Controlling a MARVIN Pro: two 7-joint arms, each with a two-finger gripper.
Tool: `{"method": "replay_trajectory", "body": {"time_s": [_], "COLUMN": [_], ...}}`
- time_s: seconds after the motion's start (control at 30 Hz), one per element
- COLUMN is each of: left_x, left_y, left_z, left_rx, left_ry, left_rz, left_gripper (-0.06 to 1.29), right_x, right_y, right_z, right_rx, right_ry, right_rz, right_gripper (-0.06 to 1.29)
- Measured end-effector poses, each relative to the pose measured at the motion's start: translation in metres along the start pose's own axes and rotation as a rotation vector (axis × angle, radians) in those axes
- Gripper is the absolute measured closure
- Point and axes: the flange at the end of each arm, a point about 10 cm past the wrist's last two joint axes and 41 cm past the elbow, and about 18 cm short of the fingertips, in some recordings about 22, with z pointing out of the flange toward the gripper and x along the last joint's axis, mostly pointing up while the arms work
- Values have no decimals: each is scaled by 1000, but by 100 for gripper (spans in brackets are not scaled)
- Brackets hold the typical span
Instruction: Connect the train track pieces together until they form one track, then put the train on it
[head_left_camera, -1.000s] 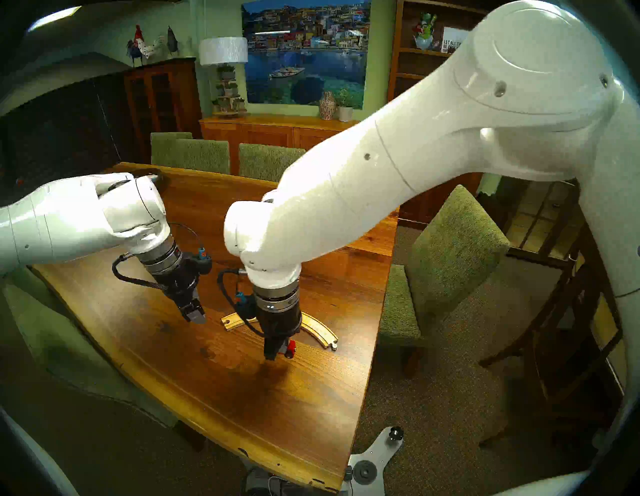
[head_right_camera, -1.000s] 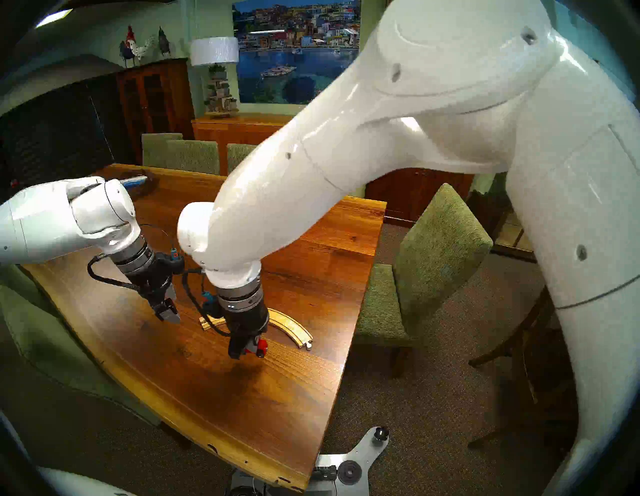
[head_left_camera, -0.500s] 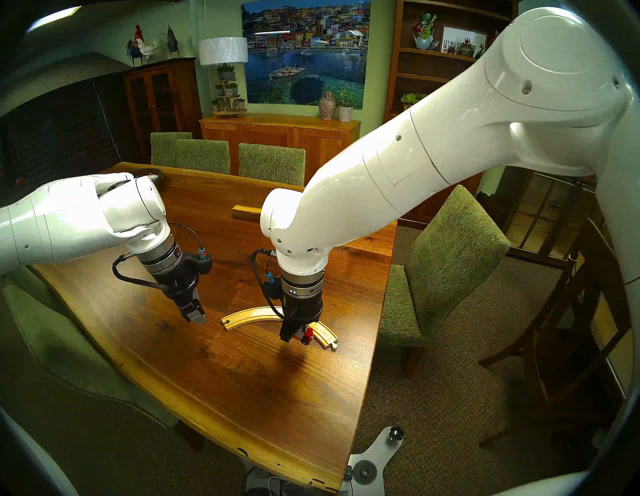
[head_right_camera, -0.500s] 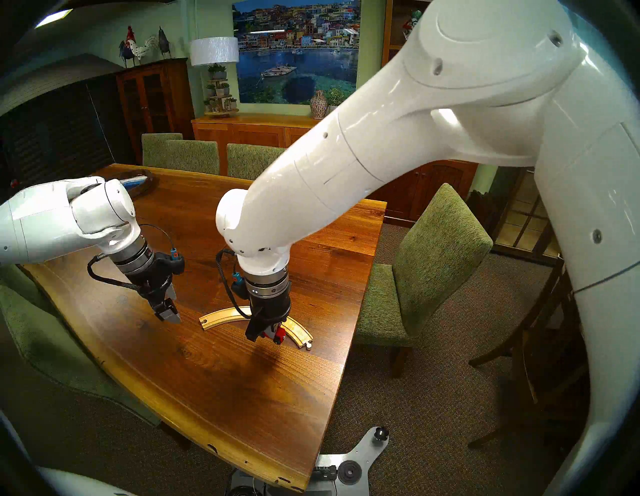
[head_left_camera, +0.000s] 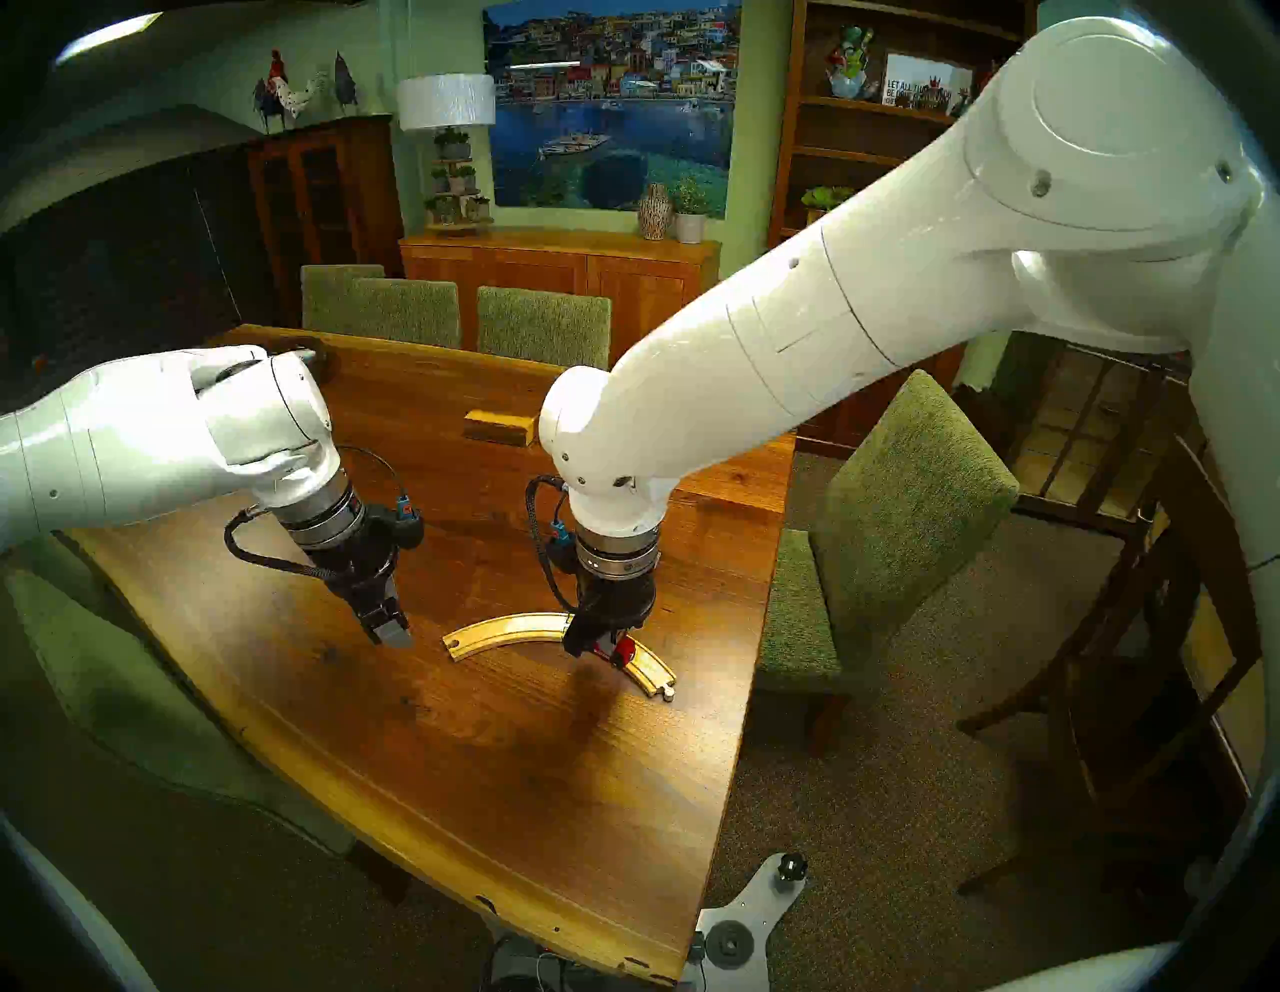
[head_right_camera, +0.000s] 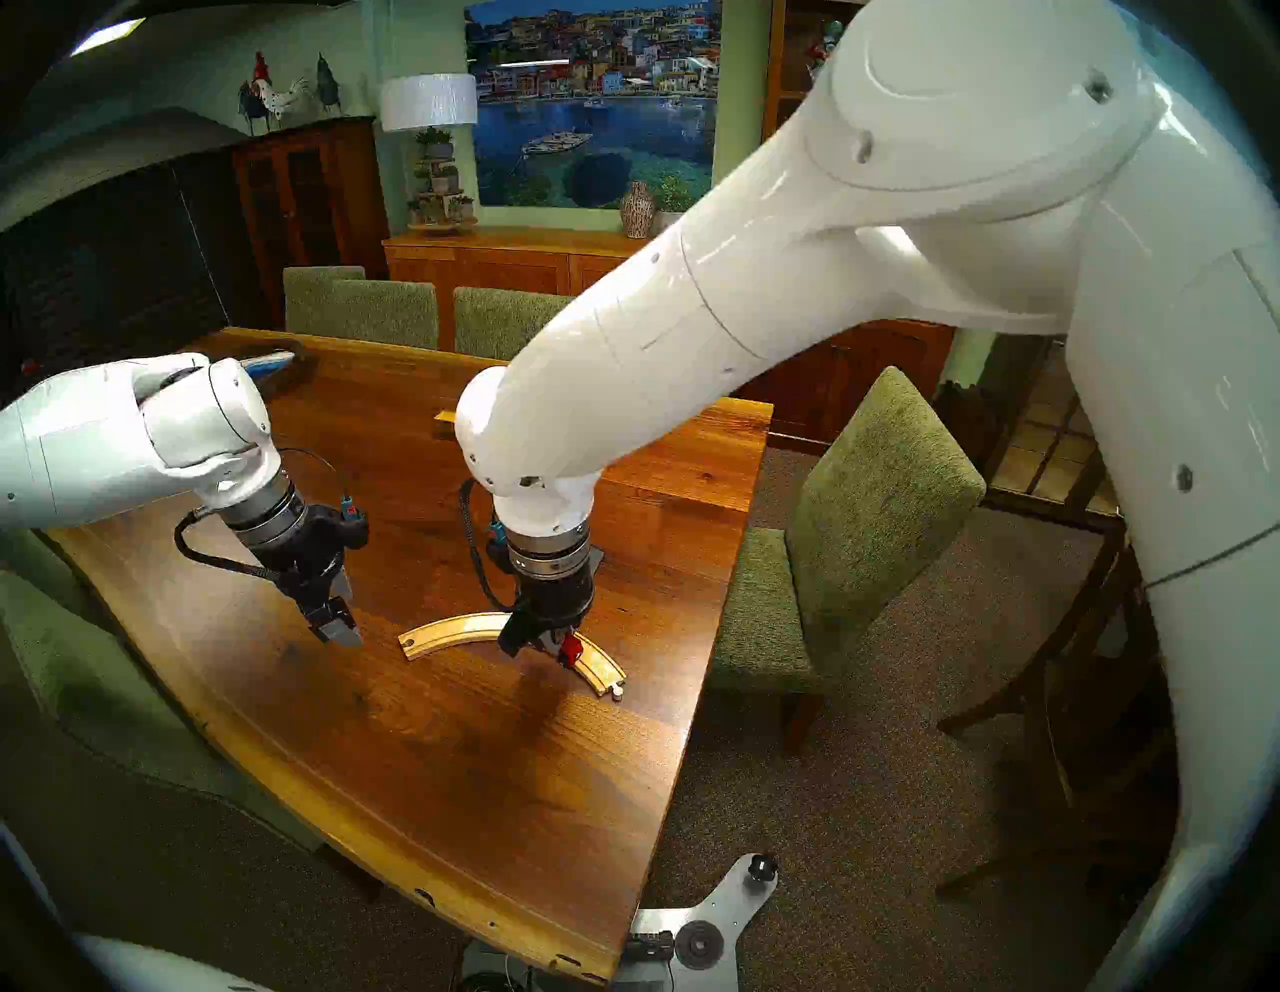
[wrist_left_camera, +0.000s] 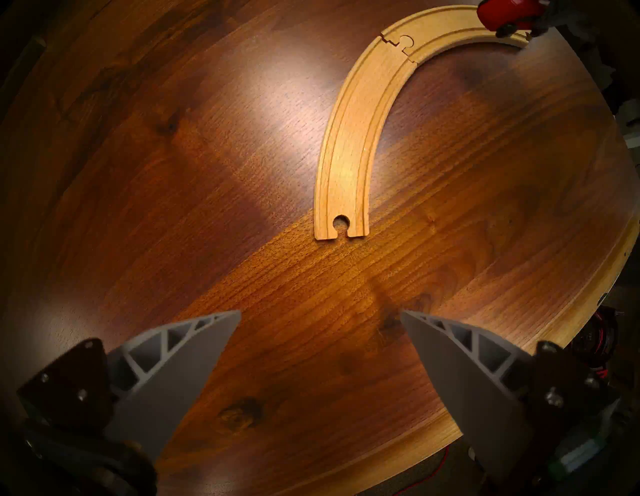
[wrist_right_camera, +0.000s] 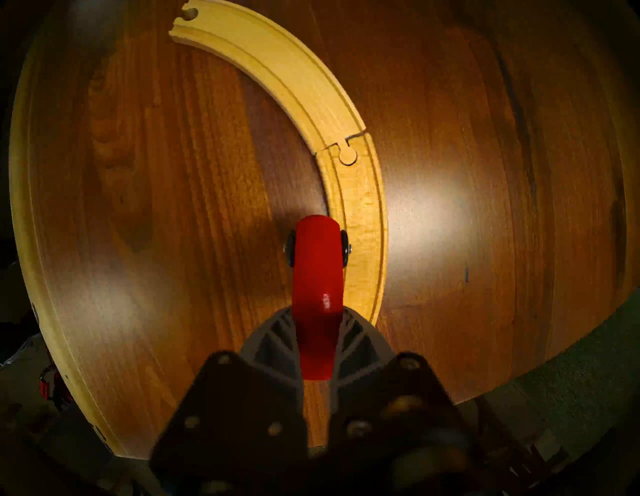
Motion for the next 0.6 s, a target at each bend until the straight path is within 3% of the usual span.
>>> {"method": "replay_trajectory", "body": {"time_s": [0.6], "left_x": [0], "left_y": [0], "left_z": [0], "left_rx": [0], "left_ry": [0], "left_rz": [-1], "left_gripper": [0], "right_x": [-6], "right_y": [9], "right_z": [16], "right_rx": [-40], "right_ry": [-2], "right_rz": [24], "right_gripper": [120]}}
